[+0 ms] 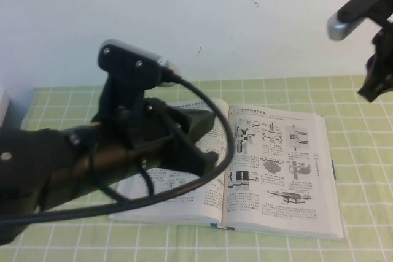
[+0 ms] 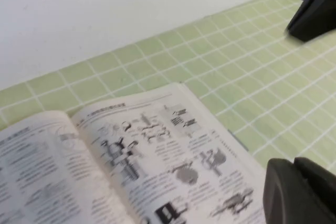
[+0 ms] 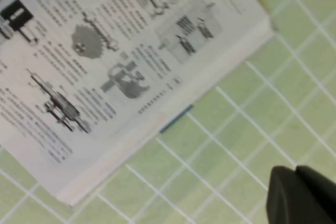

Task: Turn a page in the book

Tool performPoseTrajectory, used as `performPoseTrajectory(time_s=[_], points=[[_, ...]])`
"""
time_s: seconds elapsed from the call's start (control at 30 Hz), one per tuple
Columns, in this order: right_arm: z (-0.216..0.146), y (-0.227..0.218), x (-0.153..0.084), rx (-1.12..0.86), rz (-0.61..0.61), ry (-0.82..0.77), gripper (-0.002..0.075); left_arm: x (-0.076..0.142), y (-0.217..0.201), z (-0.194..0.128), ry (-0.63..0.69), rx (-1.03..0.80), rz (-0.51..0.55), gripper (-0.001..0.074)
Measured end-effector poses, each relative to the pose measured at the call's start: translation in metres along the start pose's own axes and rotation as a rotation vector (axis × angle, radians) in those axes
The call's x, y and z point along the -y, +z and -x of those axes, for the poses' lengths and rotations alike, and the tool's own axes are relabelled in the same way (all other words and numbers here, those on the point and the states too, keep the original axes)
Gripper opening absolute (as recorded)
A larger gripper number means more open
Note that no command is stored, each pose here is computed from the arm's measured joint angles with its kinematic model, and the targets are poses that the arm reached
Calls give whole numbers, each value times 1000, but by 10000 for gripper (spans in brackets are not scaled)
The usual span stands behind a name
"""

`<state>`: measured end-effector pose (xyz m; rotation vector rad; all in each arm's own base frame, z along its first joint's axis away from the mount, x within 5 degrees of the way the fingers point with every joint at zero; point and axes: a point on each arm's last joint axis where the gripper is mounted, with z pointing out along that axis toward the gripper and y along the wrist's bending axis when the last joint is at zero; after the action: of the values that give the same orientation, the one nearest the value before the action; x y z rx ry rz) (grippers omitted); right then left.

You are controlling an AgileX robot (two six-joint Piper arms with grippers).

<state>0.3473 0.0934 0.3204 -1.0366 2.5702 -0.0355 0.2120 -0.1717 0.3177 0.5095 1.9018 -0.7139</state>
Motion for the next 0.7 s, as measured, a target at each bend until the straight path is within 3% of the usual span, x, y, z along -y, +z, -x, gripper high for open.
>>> performPoseTrajectory(time_s=[0.2, 0.4, 0.7], points=[[-26, -81, -9, 88, -121, 40, 1, -21, -45, -3, 74, -65, 39, -2], [-67, -125, -35, 210, -167, 81, 1, -31, -88, 0, 151, -18, 156, -2], [-157, -112, -86, 345, -208, 91, 1, -15, -149, -43, 237, 149, 206, -2]])
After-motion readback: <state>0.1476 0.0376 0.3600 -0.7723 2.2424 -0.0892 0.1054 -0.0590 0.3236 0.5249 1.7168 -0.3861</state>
